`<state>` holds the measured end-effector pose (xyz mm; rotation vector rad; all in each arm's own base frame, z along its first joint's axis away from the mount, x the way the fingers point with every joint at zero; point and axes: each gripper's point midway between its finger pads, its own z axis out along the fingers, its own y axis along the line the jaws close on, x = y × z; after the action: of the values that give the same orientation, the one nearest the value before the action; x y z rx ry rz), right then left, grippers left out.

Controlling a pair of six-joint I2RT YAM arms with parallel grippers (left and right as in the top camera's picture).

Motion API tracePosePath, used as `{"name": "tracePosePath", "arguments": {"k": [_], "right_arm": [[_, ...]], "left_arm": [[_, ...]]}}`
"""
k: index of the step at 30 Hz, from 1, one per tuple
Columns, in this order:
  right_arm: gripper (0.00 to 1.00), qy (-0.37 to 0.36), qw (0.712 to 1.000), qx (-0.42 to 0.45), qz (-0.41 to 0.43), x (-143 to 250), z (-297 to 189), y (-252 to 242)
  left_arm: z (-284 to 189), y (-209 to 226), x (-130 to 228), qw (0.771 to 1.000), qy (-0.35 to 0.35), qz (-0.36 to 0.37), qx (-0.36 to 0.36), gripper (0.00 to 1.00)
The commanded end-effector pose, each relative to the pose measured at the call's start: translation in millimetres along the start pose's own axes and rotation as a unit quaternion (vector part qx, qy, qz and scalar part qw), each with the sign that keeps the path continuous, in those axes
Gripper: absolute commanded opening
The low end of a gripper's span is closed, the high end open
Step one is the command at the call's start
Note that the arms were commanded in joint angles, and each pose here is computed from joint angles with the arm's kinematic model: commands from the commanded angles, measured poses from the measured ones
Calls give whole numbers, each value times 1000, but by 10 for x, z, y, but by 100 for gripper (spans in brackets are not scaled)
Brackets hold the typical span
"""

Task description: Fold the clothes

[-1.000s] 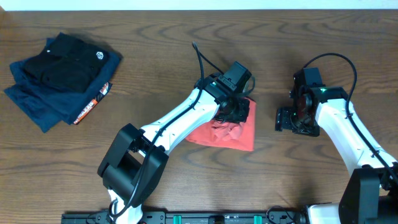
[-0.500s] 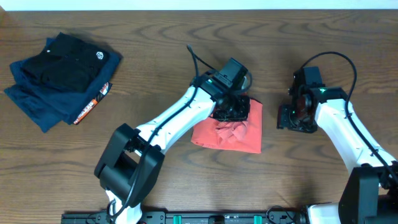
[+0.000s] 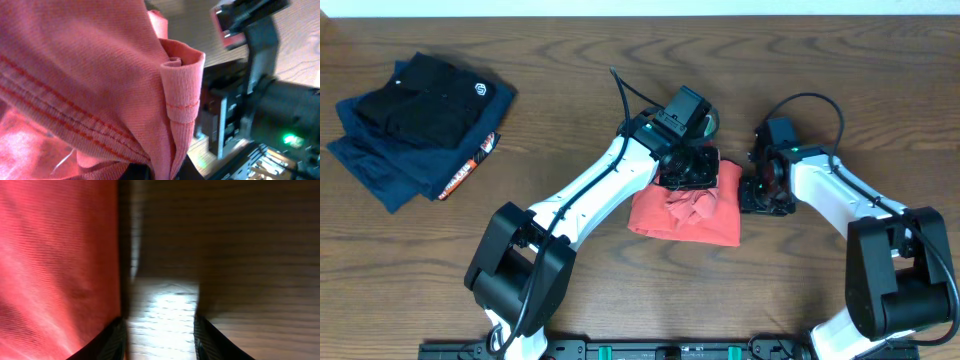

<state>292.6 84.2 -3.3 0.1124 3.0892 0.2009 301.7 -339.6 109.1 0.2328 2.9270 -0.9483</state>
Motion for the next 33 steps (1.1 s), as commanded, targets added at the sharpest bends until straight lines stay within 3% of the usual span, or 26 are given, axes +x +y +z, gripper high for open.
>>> {"name": "tracePosePath", "arguments": {"k": [1, 10, 13, 14, 19, 24, 29, 33], "right_arm": [[43, 23, 1000, -7, 3, 98, 127, 87], [45, 24, 1000, -6, 2, 108, 128, 90], [46, 26, 1000, -5, 2, 118, 127, 86], [45, 28, 1000, -5, 2, 124, 127, 82], [50, 26, 999, 26, 30, 81, -34, -129], [52, -21, 995, 57, 76, -187, -570, -490], [51, -89, 995, -22, 39, -435, -1158, -322], [50, -95, 993, -75, 9, -378, -1279, -39]], "left_arm": [[-174, -314, -11, 998, -9, 19, 52, 6], [-41, -544, 91, 997, -21, 51, 48, 7], [-26, -558, 111, 997, -21, 55, 46, 41], [-26, -558, 111, 997, -21, 55, 46, 46], [-85, -506, 45, 997, -29, 58, 45, 47], [-321, -215, -194, 996, -54, 67, 29, 47], [-584, 342, -468, 997, -78, 25, -11, 47], [-742, 740, -581, 995, -91, -4, -50, 47]]}}
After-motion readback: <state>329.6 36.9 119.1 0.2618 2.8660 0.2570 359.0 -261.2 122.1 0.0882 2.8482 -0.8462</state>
